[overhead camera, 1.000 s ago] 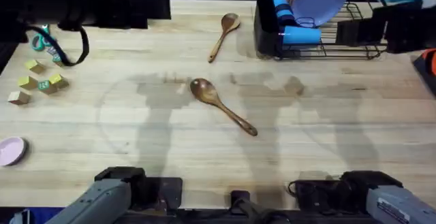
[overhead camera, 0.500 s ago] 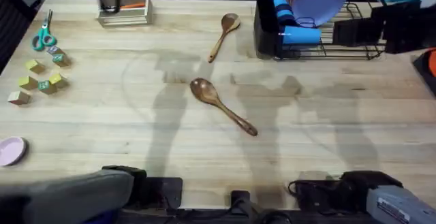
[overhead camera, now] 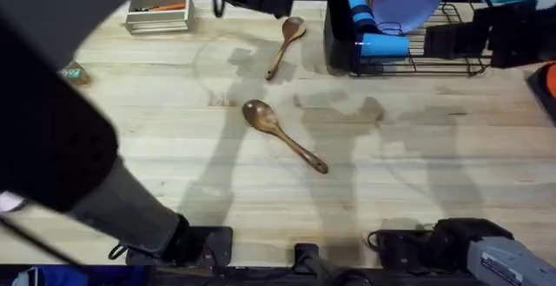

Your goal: Pick up the spoon on the table one by one and put them onto the rack

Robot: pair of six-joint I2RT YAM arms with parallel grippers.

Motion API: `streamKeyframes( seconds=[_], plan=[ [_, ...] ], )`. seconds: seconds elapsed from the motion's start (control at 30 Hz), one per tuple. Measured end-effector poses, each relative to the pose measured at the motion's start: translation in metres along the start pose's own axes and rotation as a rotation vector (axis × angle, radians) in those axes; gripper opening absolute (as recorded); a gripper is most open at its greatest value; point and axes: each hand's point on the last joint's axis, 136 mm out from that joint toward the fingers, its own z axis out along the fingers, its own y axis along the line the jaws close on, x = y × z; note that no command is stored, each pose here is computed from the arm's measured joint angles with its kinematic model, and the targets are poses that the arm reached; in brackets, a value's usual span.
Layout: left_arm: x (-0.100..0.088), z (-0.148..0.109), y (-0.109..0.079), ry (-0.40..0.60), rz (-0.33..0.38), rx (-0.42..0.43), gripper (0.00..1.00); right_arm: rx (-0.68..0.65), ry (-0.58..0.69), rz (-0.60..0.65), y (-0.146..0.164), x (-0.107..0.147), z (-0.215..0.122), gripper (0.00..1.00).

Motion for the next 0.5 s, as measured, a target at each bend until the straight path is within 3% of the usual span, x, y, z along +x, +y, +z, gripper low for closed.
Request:
streamKeyframes(
  seconds=[0.27,0.33,0.5],
  plan=[
    [0.013,0.055,-0.023,0.058,0.039,0.035,0.993,0.0,0.0,0.004,0.0,0.0,0.0,0.996],
    [0.024,0.072,-0.026,0.095,0.042,0.042,0.993,0.0,0.001,0.004,0.0,0.0,0.001,0.996],
    [0.038,0.088,-0.025,0.144,0.036,0.048,0.994,-0.004,0.032,0.007,-0.001,0.002,0.01,0.996]
  ],
)
